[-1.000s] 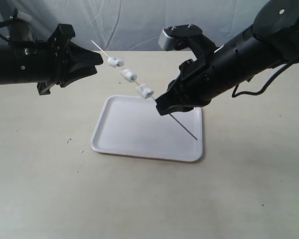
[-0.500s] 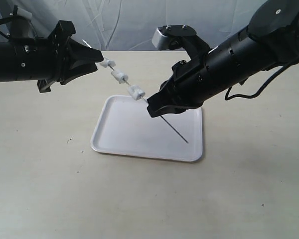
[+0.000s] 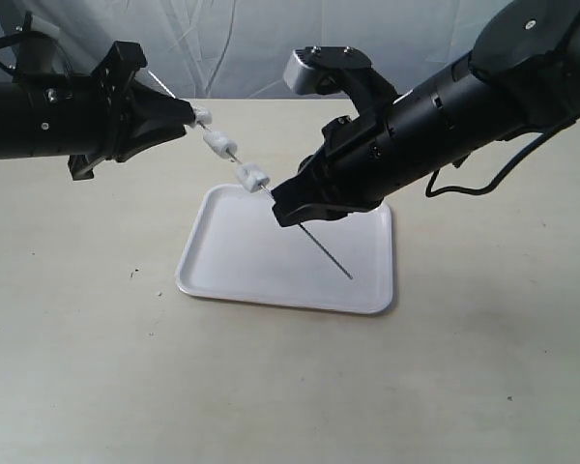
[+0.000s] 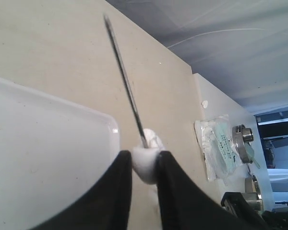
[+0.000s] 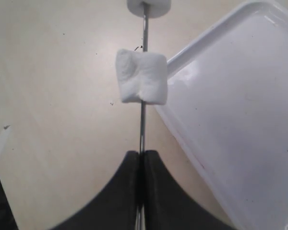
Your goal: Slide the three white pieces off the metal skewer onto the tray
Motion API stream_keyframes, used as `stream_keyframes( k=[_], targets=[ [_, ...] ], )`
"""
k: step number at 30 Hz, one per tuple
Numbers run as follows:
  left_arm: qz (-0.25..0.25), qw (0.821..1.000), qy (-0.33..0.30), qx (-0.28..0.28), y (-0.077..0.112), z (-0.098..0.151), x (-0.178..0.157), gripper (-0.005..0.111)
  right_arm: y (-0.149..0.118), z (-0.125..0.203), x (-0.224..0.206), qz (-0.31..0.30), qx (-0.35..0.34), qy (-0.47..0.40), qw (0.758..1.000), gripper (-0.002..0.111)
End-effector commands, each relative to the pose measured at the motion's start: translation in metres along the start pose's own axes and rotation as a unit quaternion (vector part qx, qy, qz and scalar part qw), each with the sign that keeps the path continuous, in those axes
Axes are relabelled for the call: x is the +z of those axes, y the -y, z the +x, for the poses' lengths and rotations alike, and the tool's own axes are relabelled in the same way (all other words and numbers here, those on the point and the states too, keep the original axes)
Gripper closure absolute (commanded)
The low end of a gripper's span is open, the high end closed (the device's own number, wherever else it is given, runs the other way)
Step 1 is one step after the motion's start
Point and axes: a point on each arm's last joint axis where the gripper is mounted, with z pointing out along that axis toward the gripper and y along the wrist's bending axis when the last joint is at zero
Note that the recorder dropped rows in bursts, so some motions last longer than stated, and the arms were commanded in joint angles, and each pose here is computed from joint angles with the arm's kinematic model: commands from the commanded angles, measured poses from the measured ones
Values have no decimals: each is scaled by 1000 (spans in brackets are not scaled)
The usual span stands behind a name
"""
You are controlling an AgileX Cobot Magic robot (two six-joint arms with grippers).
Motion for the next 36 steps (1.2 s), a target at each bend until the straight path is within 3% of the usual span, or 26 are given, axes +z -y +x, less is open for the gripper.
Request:
stream_keyframes(
  k=[1, 5, 8, 19, 30, 36],
  targets=[
    [2, 1000, 3, -2, 1, -1, 1, 93, -4, -2, -3, -5, -6, 4, 1000, 109],
    [2, 1000, 3, -1, 1, -1, 1, 93, -5, -2, -3, -10, -4, 3, 1000, 109],
    [5, 1000, 1, 6, 2, -1, 1, 107, -5, -1, -3, -15, -3, -1, 1000, 109],
    [-18, 1000, 18, 9, -2, -5, 1, 107, -9, 2, -3, -35, -2, -20, 999, 109],
    [-23, 998, 51, 24, 10, -23, 1, 107, -8, 11, -3, -27, 7, -69, 997, 109],
    [-61, 994, 90, 30, 8, -35, -1, 107, -7, 19, -5, -22, 21, -113, 993, 109]
  ],
)
